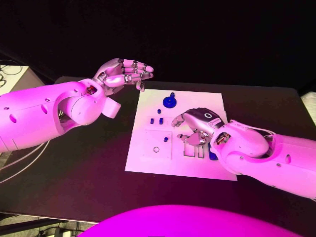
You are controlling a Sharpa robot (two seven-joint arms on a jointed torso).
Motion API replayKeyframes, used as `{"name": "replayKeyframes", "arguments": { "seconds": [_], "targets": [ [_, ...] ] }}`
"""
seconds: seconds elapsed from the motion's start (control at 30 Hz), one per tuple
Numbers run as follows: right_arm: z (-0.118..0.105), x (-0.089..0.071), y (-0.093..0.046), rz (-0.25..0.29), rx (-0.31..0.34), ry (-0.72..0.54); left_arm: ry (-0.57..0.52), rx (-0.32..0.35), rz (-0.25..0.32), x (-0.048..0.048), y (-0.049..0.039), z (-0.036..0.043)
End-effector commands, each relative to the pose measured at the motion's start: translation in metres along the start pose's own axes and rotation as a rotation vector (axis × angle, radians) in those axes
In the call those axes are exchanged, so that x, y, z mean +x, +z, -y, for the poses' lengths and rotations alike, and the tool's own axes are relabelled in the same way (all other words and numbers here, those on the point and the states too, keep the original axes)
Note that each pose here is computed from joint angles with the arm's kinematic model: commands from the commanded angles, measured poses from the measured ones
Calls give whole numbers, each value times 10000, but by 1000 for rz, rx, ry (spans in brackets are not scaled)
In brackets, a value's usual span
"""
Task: Assemble the parts on the task board
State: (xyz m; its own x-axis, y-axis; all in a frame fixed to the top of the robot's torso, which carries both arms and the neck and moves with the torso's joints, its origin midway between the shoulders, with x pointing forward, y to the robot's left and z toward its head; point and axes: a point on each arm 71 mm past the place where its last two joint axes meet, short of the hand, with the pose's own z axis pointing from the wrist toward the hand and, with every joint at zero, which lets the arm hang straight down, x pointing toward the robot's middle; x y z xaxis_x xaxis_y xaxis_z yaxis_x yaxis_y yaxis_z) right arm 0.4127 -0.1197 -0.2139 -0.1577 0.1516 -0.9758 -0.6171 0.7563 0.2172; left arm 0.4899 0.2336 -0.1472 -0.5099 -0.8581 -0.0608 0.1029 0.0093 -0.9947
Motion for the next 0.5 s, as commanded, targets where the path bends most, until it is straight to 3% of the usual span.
{"name": "replayKeyframes", "arguments": {
  "seconds": [0.03, 0.2, 0.5],
  "targets": [
    [142, -106, -31, -45, 62, 64, -3, 6, -15, 13, 4, 10],
    [466, -296, -93, -103, 151, 38, -3, 7, -14, 9, 5, 8],
    [700, -323, -89, -161, 198, -36, -3, 9, -15, 13, 15, 5]
  ]
}}
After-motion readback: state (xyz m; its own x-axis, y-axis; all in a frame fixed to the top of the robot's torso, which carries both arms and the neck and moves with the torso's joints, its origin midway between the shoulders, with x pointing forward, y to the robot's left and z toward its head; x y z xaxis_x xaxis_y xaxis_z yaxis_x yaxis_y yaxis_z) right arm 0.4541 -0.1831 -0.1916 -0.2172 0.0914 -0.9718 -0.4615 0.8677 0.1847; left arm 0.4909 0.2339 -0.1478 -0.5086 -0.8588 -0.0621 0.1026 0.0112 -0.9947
